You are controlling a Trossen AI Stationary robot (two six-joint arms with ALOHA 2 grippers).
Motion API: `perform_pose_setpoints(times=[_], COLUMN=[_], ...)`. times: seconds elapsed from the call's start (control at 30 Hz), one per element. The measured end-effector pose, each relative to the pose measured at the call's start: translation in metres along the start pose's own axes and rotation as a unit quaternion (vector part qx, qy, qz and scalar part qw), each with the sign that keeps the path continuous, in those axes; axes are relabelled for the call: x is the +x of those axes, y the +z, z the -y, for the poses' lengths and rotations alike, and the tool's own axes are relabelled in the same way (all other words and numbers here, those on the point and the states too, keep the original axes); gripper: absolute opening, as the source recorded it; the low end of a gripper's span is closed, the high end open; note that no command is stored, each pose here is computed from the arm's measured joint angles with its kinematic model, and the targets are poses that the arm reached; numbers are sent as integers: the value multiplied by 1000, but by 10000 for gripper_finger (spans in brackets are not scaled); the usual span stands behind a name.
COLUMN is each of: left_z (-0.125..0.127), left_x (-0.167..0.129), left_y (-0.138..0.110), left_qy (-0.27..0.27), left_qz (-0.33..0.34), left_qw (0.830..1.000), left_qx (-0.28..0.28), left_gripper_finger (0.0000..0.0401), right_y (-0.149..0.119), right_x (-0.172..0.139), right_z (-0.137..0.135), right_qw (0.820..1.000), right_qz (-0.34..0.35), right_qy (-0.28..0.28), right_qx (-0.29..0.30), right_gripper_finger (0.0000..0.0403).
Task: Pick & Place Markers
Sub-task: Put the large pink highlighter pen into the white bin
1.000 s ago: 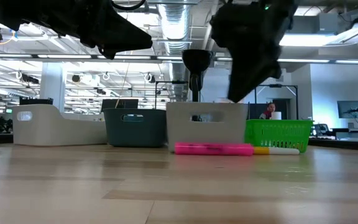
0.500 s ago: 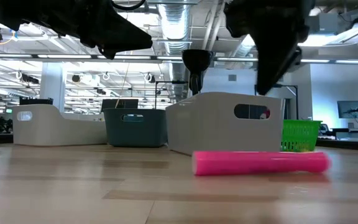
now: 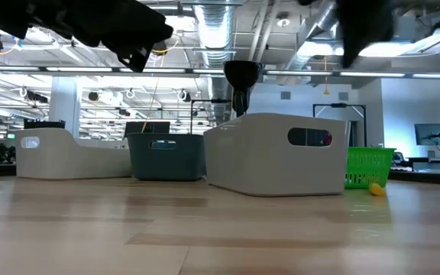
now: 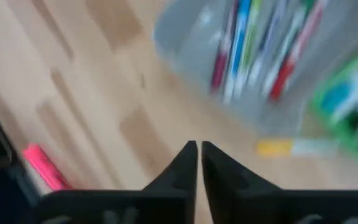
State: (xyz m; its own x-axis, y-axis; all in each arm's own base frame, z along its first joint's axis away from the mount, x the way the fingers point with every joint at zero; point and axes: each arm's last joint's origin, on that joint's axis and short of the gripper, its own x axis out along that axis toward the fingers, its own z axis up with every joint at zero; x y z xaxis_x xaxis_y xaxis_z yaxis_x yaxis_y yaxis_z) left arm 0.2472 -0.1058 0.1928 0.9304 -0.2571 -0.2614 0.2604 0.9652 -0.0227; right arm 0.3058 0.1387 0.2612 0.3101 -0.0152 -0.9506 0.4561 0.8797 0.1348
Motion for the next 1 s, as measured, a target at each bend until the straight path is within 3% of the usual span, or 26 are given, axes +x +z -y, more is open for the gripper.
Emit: perform_pose_setpoints(times=[0.17, 0.23, 0.33, 0.47, 0.6, 0.83, 1.0], left_z=[5, 5, 2, -3, -4, -5, -5], left_x=[3, 3, 4, 4, 4, 4, 4], left_y=[-4, -6, -5, -2, 0, 0, 0], left_qy=[-10, -9, -3, 9, 10, 10, 11], left_qz=[-8, -14, -9, 4, 12, 12, 11], left_qw=[1000, 1000, 1000, 1000, 1000, 1000, 1000], left_qx=[5, 6, 8, 1, -1, -1, -1], left_gripper_finger=[30, 10, 6, 4, 4, 4, 4], right_y=[-43, -60, -69, -53, -22, 12, 26], right_x=[10, 19, 40, 78, 101, 104, 106], right_z=[-32, -47, -57, -45, -27, 0, 9], right_qw=[998, 998, 997, 995, 994, 990, 992], right_qz=[-24, 0, 63, 79, 72, 87, 84], right_qy=[41, 66, 36, -45, -75, -103, -94], right_qx=[28, 17, 26, 29, 32, 46, 28], right_gripper_finger=[4, 1, 1, 0, 0, 0, 0])
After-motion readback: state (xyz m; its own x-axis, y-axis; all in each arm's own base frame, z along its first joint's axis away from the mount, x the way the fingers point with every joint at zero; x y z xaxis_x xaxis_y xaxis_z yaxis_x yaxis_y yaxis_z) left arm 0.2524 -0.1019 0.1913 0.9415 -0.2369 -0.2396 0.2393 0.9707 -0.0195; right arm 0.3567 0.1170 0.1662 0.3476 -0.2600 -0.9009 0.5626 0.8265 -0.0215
